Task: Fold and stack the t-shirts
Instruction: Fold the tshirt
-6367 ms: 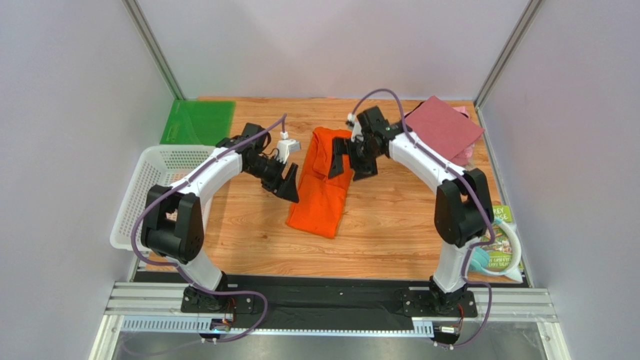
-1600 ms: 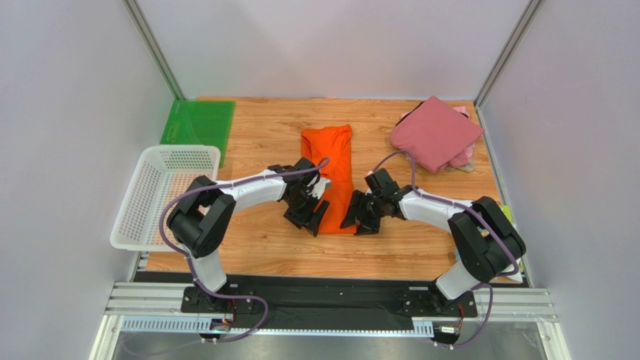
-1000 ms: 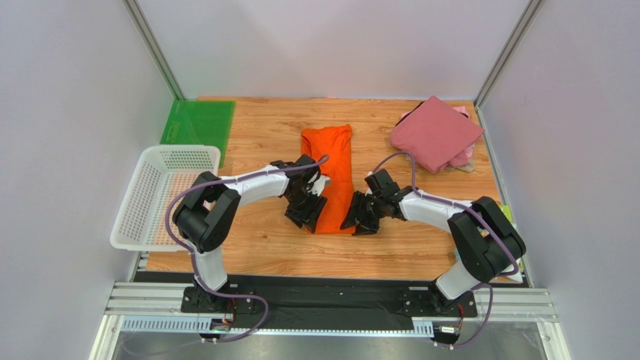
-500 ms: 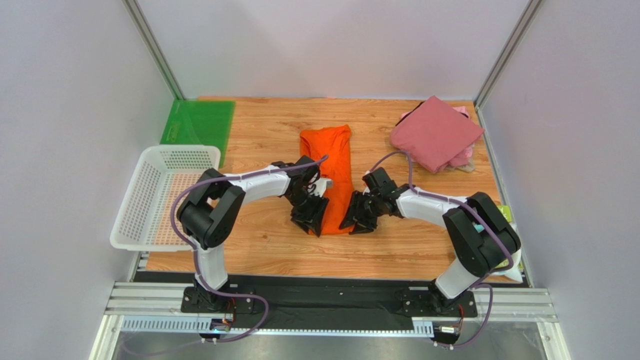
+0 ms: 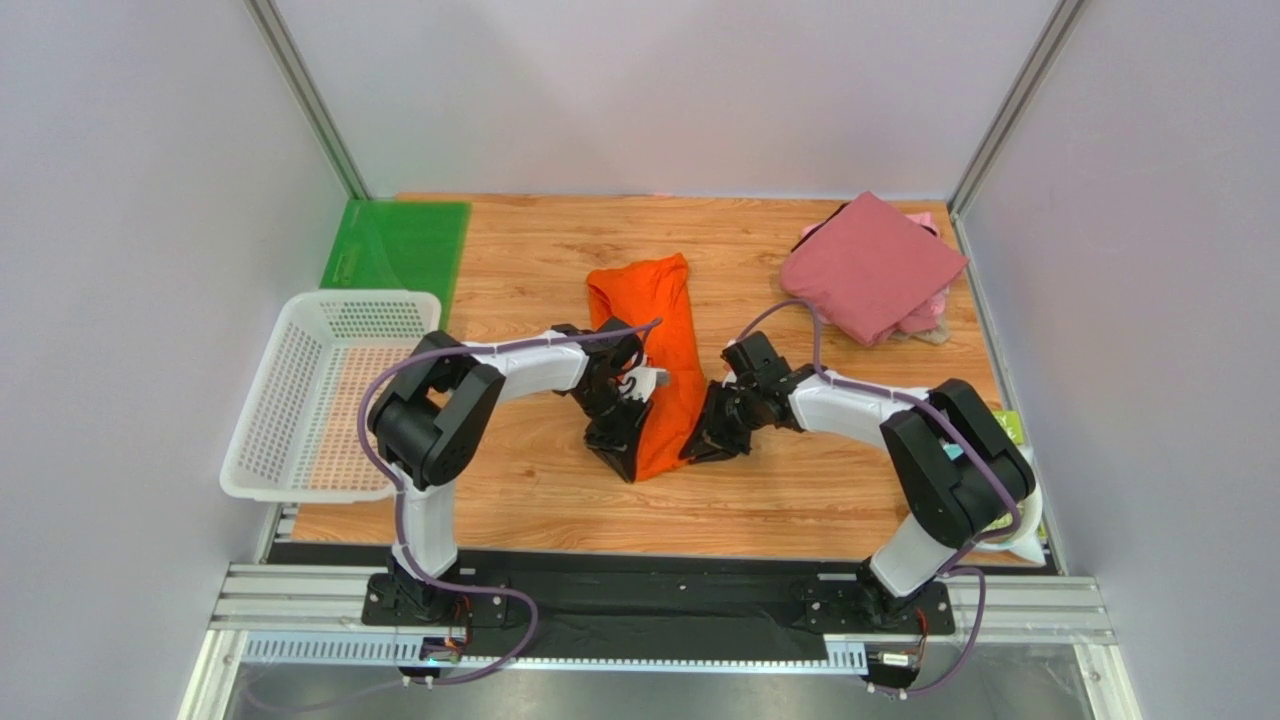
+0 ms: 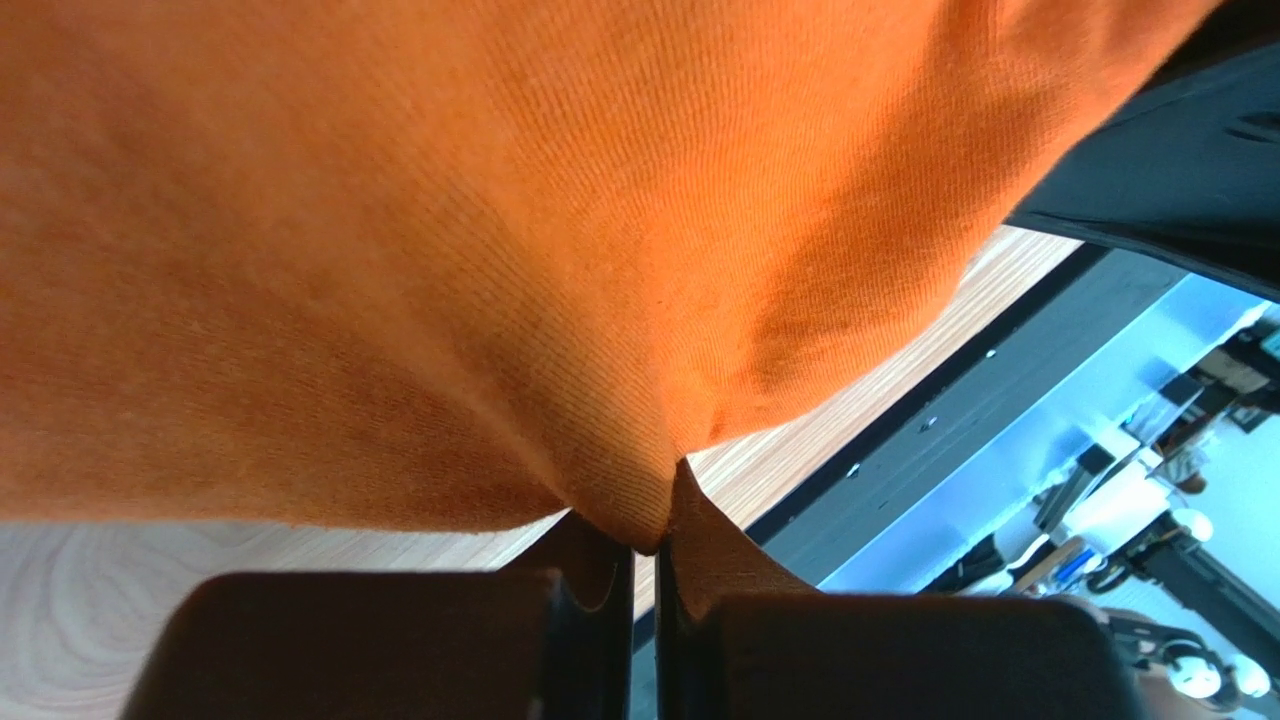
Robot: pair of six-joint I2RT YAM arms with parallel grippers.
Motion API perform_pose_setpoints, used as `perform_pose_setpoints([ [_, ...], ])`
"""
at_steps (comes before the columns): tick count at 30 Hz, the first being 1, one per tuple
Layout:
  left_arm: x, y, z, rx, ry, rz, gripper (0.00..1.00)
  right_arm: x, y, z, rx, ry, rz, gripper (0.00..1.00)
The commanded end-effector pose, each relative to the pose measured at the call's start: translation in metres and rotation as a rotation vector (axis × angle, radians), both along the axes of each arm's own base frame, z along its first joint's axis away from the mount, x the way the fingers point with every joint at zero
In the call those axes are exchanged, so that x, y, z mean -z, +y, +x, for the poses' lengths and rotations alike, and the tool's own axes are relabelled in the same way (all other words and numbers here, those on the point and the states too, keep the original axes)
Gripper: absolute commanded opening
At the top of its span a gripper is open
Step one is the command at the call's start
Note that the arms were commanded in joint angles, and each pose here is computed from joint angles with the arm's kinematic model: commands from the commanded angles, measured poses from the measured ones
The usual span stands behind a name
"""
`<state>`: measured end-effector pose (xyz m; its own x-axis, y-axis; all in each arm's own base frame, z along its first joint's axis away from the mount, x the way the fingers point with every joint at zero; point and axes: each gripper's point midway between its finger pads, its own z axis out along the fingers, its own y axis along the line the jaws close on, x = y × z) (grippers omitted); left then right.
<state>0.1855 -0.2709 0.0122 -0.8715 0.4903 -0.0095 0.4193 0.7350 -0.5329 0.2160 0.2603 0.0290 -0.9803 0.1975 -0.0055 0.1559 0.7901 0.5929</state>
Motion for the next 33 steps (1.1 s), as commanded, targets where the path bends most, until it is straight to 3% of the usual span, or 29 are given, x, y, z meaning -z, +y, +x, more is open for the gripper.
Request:
perform_pose_setpoints([
  [1, 0.023, 0.04, 0.015, 0.058, -0.047, 0.151, 0.0, -0.03, 0.012, 0.016, -0.022, -0.081, 0.058, 0.13],
  [10, -0.012, 0.071, 0.027, 0.036, -0.002, 0.128, 0.0, -0.052, 0.003, -0.002, -0.052, -0.092, 0.072, 0.14],
  [18, -0.036, 0.067, 0.013, 0.089, 0.041, 0.06, 0.0, -0.04, 0.002, -0.016, -0.055, -0.054, 0.078, 0.14],
  [24, -0.087, 0.064, -0.003, 0.135, 0.072, -0.026, 0.0, -0.036, 0.003, -0.031, -0.049, -0.037, 0.086, 0.13],
  [33, -0.115, 0.068, -0.025, 0.15, 0.105, -0.067, 0.0, -0.072, 0.01, -0.033, -0.035, -0.099, 0.135, 0.11],
])
